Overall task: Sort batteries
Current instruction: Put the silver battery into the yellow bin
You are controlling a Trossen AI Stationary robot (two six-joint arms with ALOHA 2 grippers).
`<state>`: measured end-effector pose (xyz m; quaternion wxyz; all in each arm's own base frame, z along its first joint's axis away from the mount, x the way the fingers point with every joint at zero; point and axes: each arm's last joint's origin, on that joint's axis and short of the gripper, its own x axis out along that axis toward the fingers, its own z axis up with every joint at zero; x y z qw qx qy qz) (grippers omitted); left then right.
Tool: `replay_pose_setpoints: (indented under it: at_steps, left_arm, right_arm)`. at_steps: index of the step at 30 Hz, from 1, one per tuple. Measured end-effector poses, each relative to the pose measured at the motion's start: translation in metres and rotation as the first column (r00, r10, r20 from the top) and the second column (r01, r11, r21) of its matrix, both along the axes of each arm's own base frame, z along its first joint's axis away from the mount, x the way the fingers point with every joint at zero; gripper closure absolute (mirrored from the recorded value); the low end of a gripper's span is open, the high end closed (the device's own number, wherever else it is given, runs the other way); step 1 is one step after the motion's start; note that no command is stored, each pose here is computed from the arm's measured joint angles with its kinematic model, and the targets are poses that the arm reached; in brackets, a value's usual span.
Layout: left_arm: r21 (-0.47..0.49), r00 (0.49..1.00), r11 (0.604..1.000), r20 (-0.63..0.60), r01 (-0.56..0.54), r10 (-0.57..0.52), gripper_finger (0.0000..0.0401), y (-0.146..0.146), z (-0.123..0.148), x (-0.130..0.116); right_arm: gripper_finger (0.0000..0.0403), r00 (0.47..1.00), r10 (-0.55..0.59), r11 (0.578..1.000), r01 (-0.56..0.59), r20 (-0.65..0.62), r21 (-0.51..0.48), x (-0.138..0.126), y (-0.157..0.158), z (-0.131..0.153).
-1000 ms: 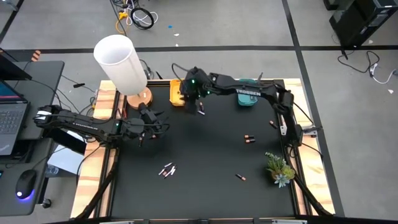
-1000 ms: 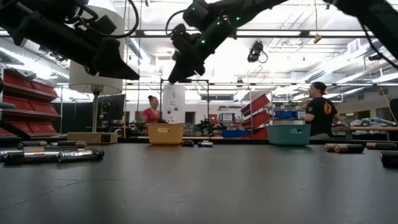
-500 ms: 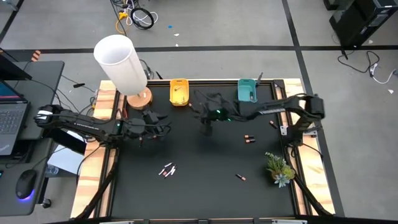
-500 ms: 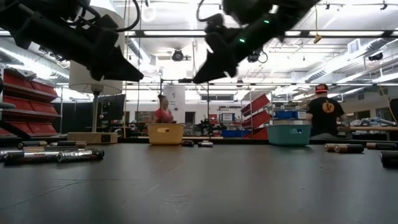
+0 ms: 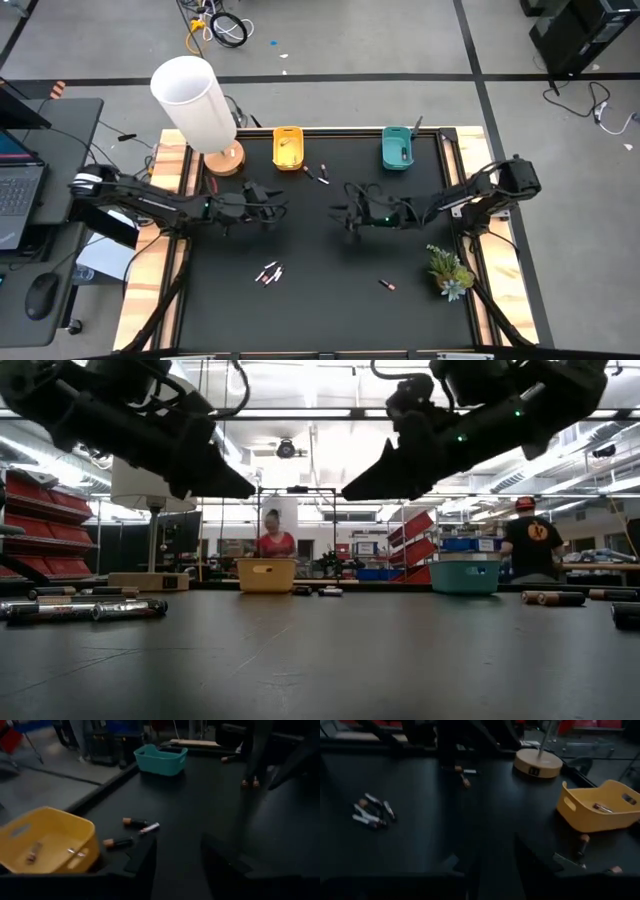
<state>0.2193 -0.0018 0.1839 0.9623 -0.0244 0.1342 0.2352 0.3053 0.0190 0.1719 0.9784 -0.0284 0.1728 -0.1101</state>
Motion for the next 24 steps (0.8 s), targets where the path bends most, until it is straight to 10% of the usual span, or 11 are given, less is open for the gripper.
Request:
replay_pose_setpoints:
  at_steps: [10, 24]
  left_arm:
    - [-0.146, 0.996, 0.989, -0.075, 0.029, -0.041, 0.0284, -0.005, 0.031, 0.019]
    - [-0.231, 0.984, 0.972, -0.162, 0.034, -0.073, 0.0218, -0.022, 0.044, 0.042]
  right_arm:
    - [0.0281, 0.999, 0.031, 0.995, -0.032, -0.014, -0.091, -0.01, 0.047, -0.002]
    - [0.0281, 0.999, 0.052, 0.989, -0.049, 0.018, -0.138, -0.022, 0.075, 0.004]
